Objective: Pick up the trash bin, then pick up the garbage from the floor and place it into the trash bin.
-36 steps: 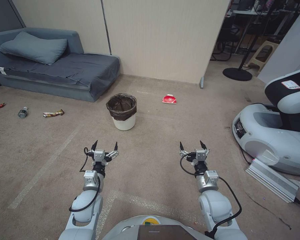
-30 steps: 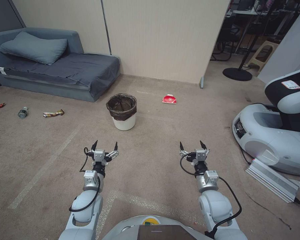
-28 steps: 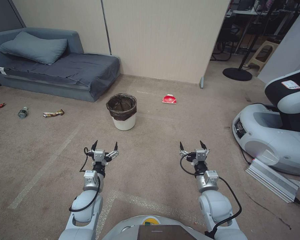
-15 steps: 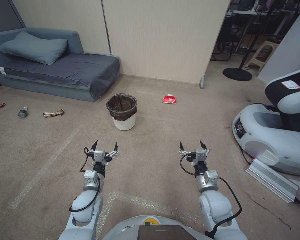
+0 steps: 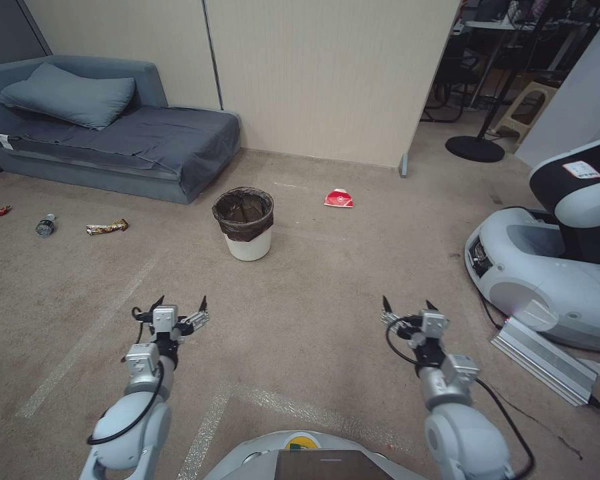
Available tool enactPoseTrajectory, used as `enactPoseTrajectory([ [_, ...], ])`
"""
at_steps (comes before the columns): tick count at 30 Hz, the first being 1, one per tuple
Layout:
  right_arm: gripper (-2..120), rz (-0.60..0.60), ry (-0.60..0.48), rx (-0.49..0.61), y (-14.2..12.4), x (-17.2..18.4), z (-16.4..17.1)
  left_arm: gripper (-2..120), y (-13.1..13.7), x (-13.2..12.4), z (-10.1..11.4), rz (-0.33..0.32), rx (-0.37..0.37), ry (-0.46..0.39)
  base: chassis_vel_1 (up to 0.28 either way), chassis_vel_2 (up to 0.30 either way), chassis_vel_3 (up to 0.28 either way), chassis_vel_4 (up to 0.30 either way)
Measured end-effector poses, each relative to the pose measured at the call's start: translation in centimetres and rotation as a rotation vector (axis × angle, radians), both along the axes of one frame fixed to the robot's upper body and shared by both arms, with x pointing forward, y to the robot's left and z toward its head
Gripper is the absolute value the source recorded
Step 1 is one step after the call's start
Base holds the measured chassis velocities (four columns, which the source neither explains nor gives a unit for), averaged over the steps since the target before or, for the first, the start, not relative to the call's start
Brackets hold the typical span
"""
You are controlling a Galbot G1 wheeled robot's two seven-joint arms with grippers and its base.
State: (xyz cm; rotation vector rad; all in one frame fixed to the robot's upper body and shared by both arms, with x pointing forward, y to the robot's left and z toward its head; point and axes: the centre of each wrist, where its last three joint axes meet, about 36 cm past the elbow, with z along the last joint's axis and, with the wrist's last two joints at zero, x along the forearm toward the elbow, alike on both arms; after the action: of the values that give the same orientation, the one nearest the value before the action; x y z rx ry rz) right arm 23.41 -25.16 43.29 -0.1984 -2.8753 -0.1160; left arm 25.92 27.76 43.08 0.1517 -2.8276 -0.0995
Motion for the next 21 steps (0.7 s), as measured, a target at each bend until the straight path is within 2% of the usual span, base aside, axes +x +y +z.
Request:
enactPoseTrajectory([
  [4, 100, -0.034, 0.074, 0.034, -0.6, -2.4, 3.0, 100, 1.0, -1.3, 2.7, 0.022, 0.006, 0.086, 0.000, 0.000, 0.000, 0.000],
  [8, 100, -0.031, 0.080, 0.031, -0.7, -2.6, 3.0, 100, 1.2, -1.8, 3.9, 0.028, 0.010, 0.120, 0.000, 0.000, 0.000, 0.000],
  [14, 100, -0.023, 0.073, 0.014, -0.9, -2.6, 2.9, 100, 1.7, -3.5, 7.8, 0.031, 0.032, 0.241, 0.000, 0.000, 0.000, 0.000],
  [16, 100, -0.022, 0.071, 0.014, -0.9, -2.6, 2.8, 100, 1.7, -3.6, 7.9, 0.031, 0.032, 0.245, 0.000, 0.000, 0.000, 0.000],
  [18, 100, -0.020, 0.069, 0.013, -0.9, -2.6, 2.6, 100, 1.6, -3.3, 8.2, 0.071, 0.040, 0.272, 0.000, 0.000, 0.000, 0.000],
  [21, 100, -0.017, 0.069, 0.011, -1.0, -2.5, 2.5, 100, 1.7, -3.2, 8.1, 0.076, 0.042, 0.278, 0.000, 0.000, 0.000, 0.000],
])
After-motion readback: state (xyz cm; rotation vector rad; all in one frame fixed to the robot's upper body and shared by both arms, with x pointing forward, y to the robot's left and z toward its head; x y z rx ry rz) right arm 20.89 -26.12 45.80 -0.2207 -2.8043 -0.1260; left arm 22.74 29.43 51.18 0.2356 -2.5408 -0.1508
